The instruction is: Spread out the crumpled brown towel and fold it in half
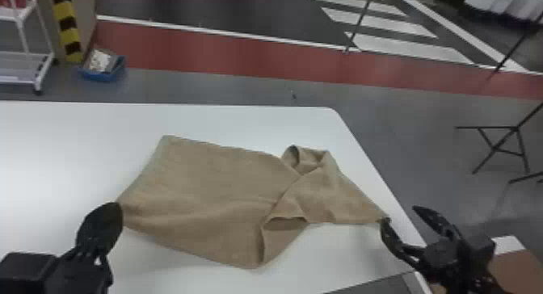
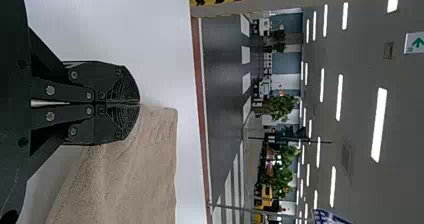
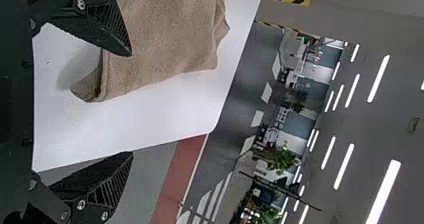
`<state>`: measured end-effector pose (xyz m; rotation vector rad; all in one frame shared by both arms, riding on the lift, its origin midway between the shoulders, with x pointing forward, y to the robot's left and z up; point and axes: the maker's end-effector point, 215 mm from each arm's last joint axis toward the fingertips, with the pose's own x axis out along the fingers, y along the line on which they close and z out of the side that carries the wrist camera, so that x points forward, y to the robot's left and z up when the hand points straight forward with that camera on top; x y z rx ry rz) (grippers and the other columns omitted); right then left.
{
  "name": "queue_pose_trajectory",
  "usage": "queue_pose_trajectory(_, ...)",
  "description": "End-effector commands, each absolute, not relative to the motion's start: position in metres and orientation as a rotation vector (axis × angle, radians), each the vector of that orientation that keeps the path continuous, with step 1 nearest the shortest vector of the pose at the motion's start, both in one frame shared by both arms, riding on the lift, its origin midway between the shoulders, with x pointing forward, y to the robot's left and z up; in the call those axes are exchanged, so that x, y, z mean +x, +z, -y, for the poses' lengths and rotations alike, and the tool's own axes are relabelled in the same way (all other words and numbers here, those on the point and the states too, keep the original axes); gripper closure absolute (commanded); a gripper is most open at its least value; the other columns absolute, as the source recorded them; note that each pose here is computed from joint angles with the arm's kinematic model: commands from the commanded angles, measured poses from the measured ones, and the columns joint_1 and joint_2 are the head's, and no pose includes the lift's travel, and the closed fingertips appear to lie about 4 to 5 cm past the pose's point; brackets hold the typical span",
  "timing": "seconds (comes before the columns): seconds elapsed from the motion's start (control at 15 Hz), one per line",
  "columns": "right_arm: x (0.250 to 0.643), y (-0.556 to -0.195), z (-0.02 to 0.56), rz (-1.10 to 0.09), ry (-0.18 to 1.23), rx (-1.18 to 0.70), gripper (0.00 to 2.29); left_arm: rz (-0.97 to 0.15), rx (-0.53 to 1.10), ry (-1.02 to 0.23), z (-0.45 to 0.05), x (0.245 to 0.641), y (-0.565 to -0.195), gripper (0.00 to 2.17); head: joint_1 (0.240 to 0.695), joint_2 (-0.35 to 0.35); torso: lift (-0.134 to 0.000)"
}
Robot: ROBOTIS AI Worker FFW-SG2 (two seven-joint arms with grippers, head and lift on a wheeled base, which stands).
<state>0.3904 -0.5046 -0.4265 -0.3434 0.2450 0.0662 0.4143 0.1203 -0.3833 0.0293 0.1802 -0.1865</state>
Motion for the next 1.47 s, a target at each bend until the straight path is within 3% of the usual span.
queue_pose_trajectory(0.0,0.392,-0.448,0.508,-0.292,0.061,-0.306,0.21,-0.186,0.031,-0.183,-0.123,0.413,-0.386,1.45,0.695,-0.35,-0.125)
queue_pose_trajectory(0.6,0.398,-0.47,0.508,-0.324,0.069,-0.283,0.22,-0.185,0.032,-0.186,-0.12,0.414,-0.386,1.45,0.695,-0.35,-0.125)
queue_pose_trajectory(0.87,0.409,-0.476,0.507,-0.338,0.077,-0.281,0.36,-0.191,0.037,-0.183,-0.124,0.412,-0.389,1.45,0.695,-0.35,-0.125)
queue_pose_trajectory(1.0,0.41,-0.483,0.507,-0.364,0.079,-0.268,0.81,-0.186,0.035,-0.179,-0.126,0.412,-0.387,1.45,0.695,-0.35,-0.125)
queue_pose_trajectory(1.13,0.409,-0.478,0.506,-0.358,0.084,-0.265,1.87,-0.184,0.034,-0.174,-0.128,0.413,-0.386,1.45,0.695,-0.35,-0.125)
queue_pose_trajectory(1.2,0.406,-0.471,0.504,-0.342,0.1,-0.267,2.08,-0.174,0.03,-0.168,-0.129,0.413,-0.383,1.45,0.695,-0.35,-0.125)
queue_pose_trajectory(1.4,0.401,-0.43,0.5,-0.276,0.12,-0.281,2.13,-0.119,0.017,-0.125,-0.14,0.417,-0.352,1.45,0.695,-0.35,-0.125)
